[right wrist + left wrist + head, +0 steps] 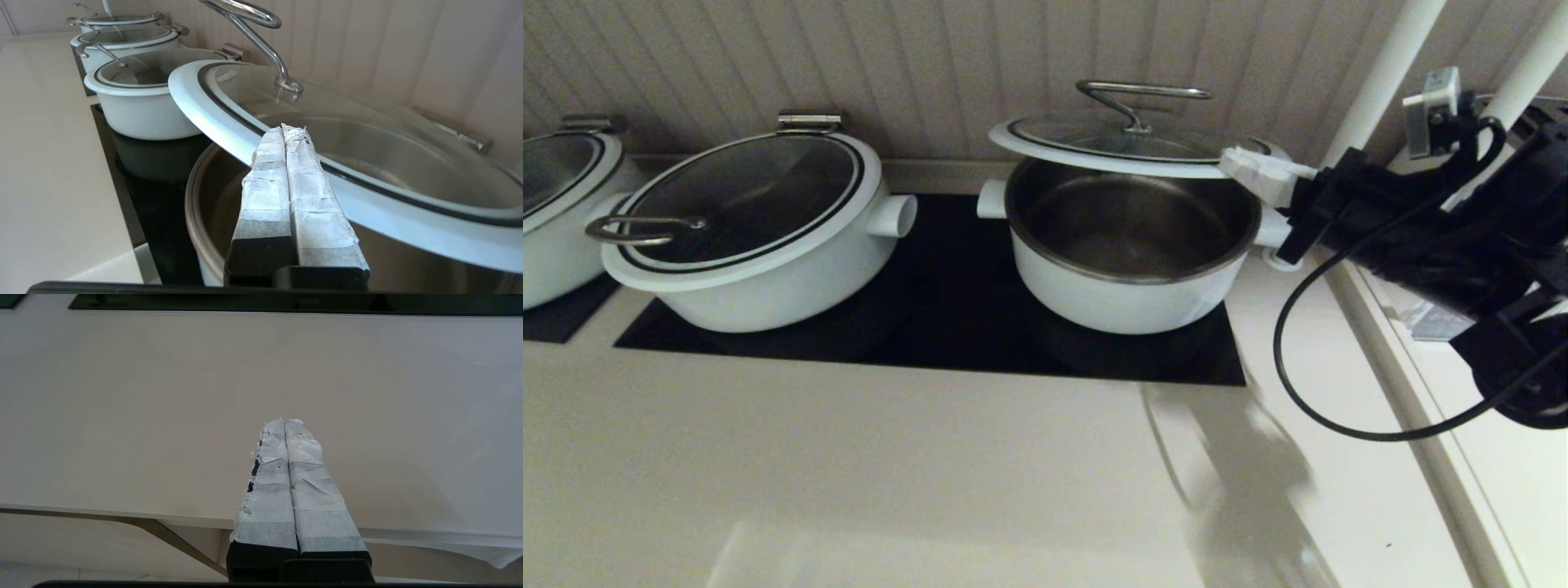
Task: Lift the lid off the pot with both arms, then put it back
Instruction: Close the pot lid
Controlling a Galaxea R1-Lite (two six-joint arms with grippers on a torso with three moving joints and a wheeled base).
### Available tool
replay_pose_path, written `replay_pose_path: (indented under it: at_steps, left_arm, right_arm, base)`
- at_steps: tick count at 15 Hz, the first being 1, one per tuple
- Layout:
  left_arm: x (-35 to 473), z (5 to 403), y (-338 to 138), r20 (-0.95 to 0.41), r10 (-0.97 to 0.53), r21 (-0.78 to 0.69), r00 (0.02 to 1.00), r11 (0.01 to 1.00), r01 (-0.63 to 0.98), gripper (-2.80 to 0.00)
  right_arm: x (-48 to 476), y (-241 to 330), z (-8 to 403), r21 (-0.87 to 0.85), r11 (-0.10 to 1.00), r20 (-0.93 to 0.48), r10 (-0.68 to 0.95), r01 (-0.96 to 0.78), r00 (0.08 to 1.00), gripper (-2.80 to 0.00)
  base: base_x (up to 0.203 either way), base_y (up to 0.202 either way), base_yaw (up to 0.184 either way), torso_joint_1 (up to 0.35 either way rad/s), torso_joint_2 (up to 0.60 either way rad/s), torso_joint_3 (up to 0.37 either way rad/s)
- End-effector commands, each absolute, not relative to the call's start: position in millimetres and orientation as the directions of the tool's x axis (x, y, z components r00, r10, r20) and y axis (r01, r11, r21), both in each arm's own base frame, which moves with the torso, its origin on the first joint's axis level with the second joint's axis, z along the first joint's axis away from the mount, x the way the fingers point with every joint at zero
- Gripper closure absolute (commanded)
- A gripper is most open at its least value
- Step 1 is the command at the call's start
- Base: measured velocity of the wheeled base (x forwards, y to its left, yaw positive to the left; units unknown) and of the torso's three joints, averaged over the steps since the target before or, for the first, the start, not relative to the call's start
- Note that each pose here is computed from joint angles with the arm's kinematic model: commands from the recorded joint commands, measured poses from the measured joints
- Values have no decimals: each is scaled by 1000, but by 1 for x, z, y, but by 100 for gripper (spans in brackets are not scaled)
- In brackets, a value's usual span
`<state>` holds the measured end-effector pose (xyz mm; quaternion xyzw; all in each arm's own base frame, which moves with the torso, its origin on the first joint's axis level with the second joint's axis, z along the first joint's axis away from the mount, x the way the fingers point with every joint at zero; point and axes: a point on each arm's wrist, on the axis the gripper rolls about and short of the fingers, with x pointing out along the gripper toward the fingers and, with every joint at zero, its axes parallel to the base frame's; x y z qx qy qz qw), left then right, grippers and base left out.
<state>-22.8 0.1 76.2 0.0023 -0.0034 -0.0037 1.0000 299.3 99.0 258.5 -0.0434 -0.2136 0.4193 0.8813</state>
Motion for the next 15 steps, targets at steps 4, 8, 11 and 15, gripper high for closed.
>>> replay_pose_path:
  at_steps: [4,8,11,15]
  left_arm:
    - [-23,76,0,8,-8,5,1000,1000,8,0]
    - [-23,76,0,8,-8,5,1000,1000,8,0]
    - [-23,76,0,8,-8,5,1000,1000,8,0]
    - [-23,76,0,8,-8,5,1000,1000,8,0]
  right_arm:
    - [297,100,248,-251,638,331,763,-728,555,0]
    - [299,104,241,-240,630,314,770,-738,555,0]
    - [303,107,236,-240,627,315,773,-741,551,0]
    - [310,110,227,-230,624,301,776,-747,555,0]
  base:
    - [0,0,0,0,0,0]
    - [0,0,0,0,0,0]
    - [0,0,0,0,0,0]
    - [0,0,0,0,0,0]
